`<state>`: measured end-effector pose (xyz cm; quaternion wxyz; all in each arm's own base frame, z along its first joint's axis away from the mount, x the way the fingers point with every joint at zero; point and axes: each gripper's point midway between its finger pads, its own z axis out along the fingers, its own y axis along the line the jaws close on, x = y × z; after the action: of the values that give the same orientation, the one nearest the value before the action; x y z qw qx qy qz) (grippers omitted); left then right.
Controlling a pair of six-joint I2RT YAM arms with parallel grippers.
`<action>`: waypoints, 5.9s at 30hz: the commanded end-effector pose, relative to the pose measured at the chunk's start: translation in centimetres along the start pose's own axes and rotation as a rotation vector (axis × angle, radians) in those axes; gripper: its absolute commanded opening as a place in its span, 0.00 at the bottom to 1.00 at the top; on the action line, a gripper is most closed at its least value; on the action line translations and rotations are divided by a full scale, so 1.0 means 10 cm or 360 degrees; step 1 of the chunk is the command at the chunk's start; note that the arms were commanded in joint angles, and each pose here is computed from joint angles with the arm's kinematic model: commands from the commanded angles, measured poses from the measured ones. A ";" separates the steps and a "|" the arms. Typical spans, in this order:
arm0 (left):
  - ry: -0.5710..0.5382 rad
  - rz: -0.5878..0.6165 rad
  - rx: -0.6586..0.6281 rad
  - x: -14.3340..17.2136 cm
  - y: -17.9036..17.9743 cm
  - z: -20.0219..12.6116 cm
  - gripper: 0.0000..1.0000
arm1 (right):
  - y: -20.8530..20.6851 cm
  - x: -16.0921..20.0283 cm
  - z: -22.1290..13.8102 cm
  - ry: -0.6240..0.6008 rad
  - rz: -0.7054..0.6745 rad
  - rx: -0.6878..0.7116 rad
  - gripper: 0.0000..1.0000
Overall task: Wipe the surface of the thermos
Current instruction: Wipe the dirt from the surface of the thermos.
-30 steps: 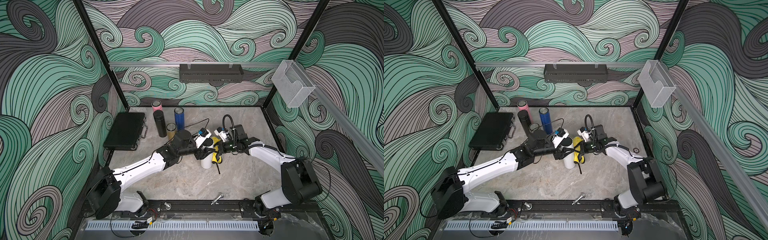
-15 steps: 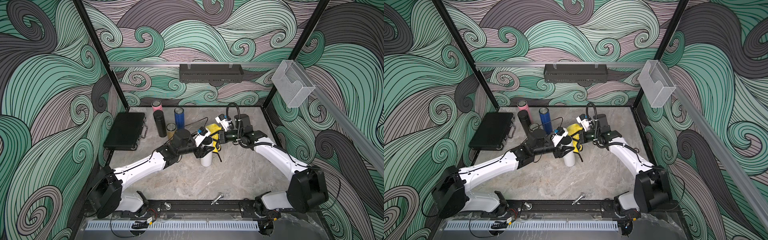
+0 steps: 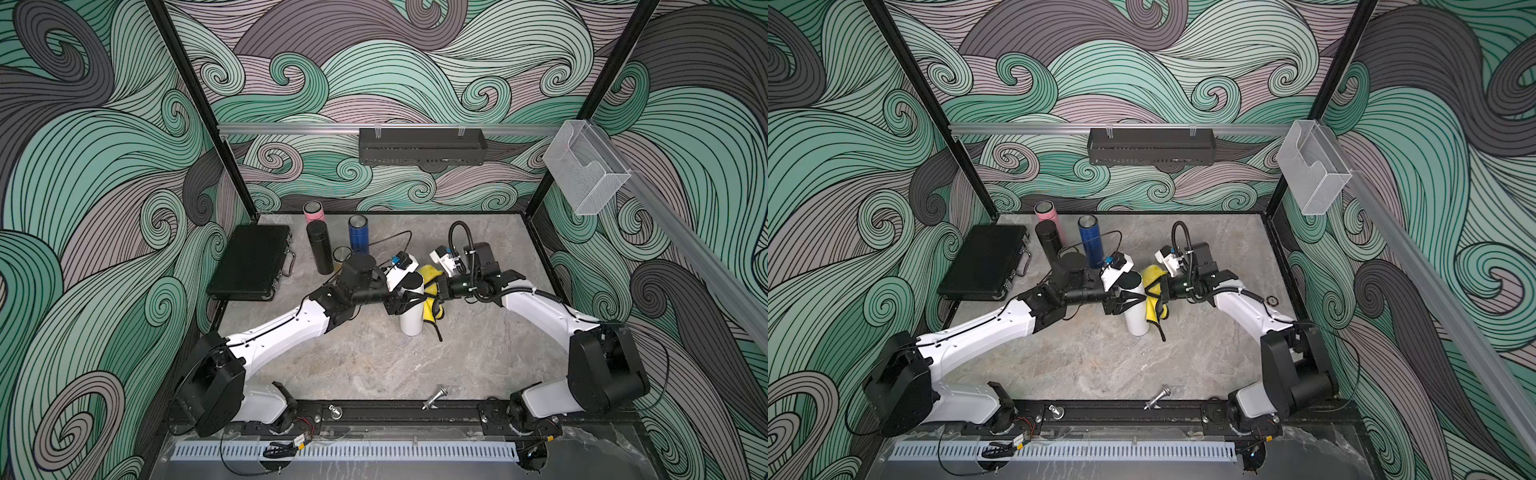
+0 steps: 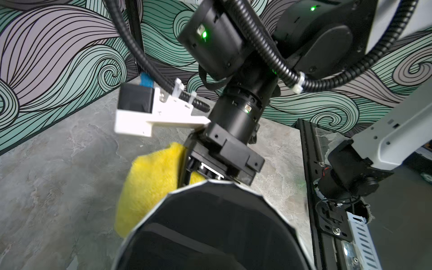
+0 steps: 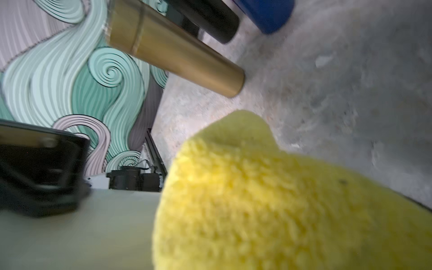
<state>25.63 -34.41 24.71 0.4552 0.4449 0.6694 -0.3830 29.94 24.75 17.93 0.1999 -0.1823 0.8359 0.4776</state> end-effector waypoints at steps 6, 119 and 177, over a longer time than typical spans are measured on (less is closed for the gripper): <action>-0.0053 0.0139 0.0453 -0.42 -0.44 -0.08 0.00 | 0.67 -0.51 -0.03 -0.0020 -0.0142 -0.0525 0.00; -0.0177 -0.1002 -0.1092 -0.89 1.28 0.18 0.00 | -0.33 0.10 0.01 -0.0896 -0.0232 0.1134 0.00; 0.0013 -0.0022 -0.0743 0.20 0.73 0.43 0.00 | 0.43 -1.29 -0.51 -0.0688 0.0073 0.0222 0.00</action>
<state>33.50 -35.17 19.01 0.5159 0.3150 0.7664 -0.2173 38.02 21.58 26.25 0.3642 0.0005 0.8447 0.3921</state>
